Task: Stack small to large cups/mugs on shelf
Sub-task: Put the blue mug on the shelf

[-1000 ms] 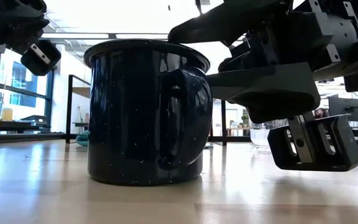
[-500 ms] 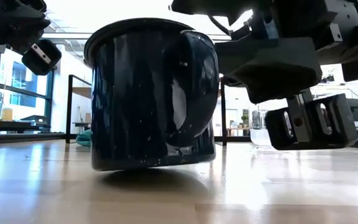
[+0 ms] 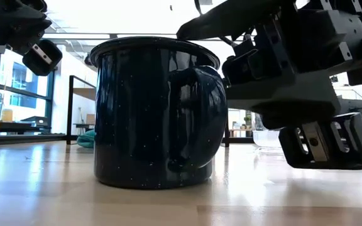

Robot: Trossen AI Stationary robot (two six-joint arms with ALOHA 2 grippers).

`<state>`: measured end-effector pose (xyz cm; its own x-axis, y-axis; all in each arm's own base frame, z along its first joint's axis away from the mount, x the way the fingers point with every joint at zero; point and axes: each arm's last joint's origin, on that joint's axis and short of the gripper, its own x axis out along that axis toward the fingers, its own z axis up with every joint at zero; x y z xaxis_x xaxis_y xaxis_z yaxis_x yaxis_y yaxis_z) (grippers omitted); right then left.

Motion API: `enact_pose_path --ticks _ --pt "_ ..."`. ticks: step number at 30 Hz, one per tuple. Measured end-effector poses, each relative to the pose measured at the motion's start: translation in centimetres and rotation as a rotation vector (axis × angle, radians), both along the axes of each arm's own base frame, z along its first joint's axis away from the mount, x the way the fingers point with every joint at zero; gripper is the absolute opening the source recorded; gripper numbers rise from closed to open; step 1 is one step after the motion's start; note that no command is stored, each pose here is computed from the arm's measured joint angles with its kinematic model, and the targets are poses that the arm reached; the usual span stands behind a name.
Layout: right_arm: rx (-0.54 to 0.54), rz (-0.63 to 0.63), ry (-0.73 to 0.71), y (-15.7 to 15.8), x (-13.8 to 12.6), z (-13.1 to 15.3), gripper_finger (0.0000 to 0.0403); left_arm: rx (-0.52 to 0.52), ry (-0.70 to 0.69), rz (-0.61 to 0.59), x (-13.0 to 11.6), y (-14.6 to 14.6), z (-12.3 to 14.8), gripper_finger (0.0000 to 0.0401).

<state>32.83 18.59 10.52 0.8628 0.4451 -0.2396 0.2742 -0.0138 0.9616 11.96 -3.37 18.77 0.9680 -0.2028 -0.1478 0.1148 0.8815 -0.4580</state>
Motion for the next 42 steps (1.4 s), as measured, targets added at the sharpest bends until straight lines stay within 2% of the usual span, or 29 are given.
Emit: enact_pose_path --ticks 4,14,19,25,29,33,42 --pt "0.003 0.015 0.004 0.0 0.0 0.0 0.0203 0.0 0.0 0.001 0.0 0.0 0.0 0.0026" --pt "0.011 0.037 -0.034 0.1 0.0 0.3 0.0204 0.007 0.0 0.002 0.0 0.0 0.0 0.0026" --pt "0.045 0.019 -0.012 -0.8 -1.6 -0.2 0.0204 0.017 -0.002 0.001 0.0 0.0 0.0 0.0026" --pt "0.051 -0.04 -0.051 -2.6 -4.2 1.8 0.0204 0.02 -0.002 0.0 0.0 0.0 0.0 0.0026" --pt "0.039 -0.068 -0.071 -3.9 -4.7 3.7 0.0204 0.034 -0.004 0.014 0.0 0.1 0.0 0.0026" --pt "-0.077 -0.06 -0.04 -5.4 -4.1 5.8 0.0204 0.055 -0.008 0.029 0.0 0.1 0.0 0.0026" --pt "-0.516 0.039 -0.094 -8.5 -2.1 10.5 0.0204 0.074 -0.015 0.033 0.0 0.1 0.0 0.0026"
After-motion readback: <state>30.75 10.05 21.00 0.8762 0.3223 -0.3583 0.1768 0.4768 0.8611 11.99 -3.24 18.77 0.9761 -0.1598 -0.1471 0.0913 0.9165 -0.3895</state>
